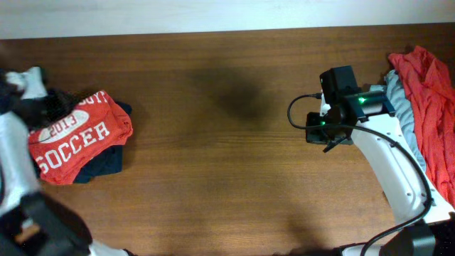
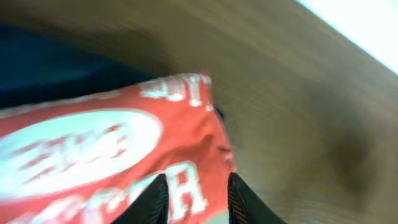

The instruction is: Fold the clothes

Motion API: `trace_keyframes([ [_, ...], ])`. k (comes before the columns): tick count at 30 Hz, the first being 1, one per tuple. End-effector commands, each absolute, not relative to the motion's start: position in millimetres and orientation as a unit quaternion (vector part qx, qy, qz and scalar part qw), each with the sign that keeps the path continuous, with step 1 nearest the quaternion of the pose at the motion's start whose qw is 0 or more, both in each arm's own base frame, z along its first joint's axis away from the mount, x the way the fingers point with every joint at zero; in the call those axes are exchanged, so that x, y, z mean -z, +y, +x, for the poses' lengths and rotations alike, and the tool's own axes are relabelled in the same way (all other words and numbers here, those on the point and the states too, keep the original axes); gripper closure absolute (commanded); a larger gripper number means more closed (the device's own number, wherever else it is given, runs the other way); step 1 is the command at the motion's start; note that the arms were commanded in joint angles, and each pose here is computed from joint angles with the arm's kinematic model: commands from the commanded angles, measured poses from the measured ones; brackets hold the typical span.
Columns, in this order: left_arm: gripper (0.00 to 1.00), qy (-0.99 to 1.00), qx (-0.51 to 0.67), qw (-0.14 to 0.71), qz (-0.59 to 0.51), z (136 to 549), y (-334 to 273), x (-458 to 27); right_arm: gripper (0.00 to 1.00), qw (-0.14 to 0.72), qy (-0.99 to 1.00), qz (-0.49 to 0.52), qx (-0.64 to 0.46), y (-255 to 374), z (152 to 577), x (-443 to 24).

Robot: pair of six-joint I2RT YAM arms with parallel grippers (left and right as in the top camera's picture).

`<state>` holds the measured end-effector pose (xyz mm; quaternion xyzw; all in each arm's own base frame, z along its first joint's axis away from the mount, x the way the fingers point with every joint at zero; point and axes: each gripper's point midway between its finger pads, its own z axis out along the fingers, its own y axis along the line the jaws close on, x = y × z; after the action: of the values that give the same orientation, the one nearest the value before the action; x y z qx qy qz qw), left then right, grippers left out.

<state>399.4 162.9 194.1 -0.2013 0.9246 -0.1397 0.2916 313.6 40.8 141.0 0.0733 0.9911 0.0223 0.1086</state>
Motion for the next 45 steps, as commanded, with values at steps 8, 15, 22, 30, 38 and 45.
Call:
trace_keyframes([
  [8,0.75,0.924,0.01,0.197,-0.326,346.5,220.8,-135.7,0.95,0.118,0.99,0.077,-0.018,37.0,316.3,-146.2],
  [15,0.8,0.917,-0.021,0.144,-0.371,335.8,238.4,-55.9,0.95,0.113,0.991,0.077,-0.017,36.7,313.8,-145.7],
  [22,0.8,0.918,-0.005,0.132,-0.374,337.1,233.3,-45.5,0.95,0.112,0.991,0.077,-0.017,36.7,313.6,-145.6],
  [30,0.71,0.914,0.049,0.231,-0.33,373.9,214.2,-152.1,0.95,0.109,0.991,0.077,-0.016,36.5,312.0,-145.2],
  [38,0.67,0.942,0.059,0.231,-0.238,408.4,156.1,-142.0,0.95,0.109,0.991,0.077,-0.016,36.5,312.2,-145.4],
  [45,0.67,0.969,0.05,0.152,-0.19,424.8,111.9,-72.6,0.95,0.102,0.992,0.077,-0.015,36.1,308.4,-144.5],
])
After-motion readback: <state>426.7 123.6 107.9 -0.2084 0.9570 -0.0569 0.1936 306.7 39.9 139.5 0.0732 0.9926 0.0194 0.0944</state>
